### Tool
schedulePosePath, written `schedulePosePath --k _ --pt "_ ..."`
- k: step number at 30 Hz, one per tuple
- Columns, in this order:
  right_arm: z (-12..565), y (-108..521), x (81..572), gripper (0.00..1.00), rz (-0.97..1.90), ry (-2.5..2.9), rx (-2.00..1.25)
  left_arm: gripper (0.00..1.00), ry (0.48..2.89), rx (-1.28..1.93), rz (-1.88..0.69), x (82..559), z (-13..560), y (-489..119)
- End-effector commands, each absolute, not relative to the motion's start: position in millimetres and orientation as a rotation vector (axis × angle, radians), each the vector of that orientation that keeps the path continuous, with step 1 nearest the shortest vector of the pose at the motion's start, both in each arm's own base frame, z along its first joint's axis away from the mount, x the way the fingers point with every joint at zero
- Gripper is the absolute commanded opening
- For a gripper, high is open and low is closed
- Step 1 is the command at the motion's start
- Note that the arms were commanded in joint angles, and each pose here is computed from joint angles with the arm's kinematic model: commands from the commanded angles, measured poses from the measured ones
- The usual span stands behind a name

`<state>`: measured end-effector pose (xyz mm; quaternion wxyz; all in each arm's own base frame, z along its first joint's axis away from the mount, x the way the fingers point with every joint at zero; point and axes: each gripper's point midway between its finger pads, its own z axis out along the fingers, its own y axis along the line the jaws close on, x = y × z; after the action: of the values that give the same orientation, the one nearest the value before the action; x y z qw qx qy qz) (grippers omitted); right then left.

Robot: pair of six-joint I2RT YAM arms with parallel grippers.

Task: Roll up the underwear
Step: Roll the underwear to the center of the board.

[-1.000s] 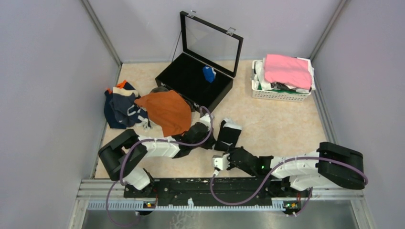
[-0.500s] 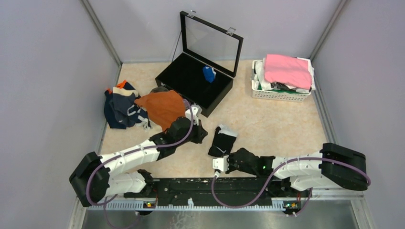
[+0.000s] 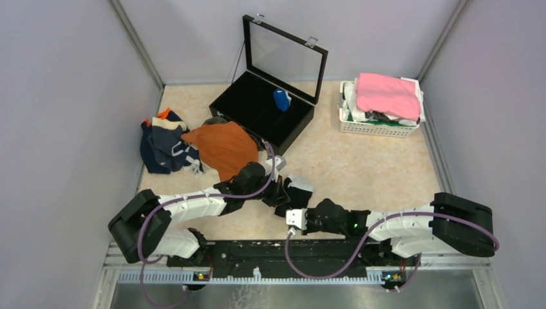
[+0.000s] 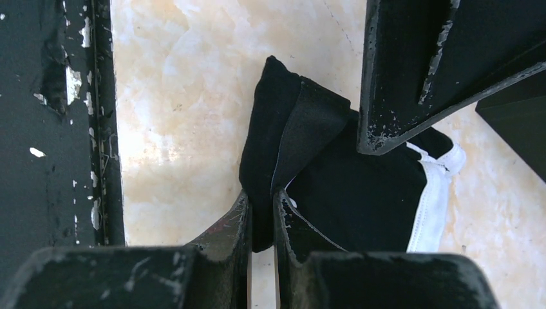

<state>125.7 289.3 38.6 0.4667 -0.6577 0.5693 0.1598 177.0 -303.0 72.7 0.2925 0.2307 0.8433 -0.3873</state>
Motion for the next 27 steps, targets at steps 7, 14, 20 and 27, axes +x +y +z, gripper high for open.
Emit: schedulePosePath --k 7,14,20,27 --pt "57 303 128 0.00 0.541 1.459 -1.488 0.00 2.202 0.683 -1.056 175 71 -309" --pt "61 302 130 0.00 0.609 1.524 -1.406 0.00 2.269 0.676 -1.032 166 45 -298" --pt "64 297 131 0.00 0.659 1.572 -1.317 0.00 2.303 0.670 -1.005 165 34 -294" --pt "63 297 131 0.00 0.730 1.654 -1.237 0.00 2.308 0.672 -0.995 167 33 -295"
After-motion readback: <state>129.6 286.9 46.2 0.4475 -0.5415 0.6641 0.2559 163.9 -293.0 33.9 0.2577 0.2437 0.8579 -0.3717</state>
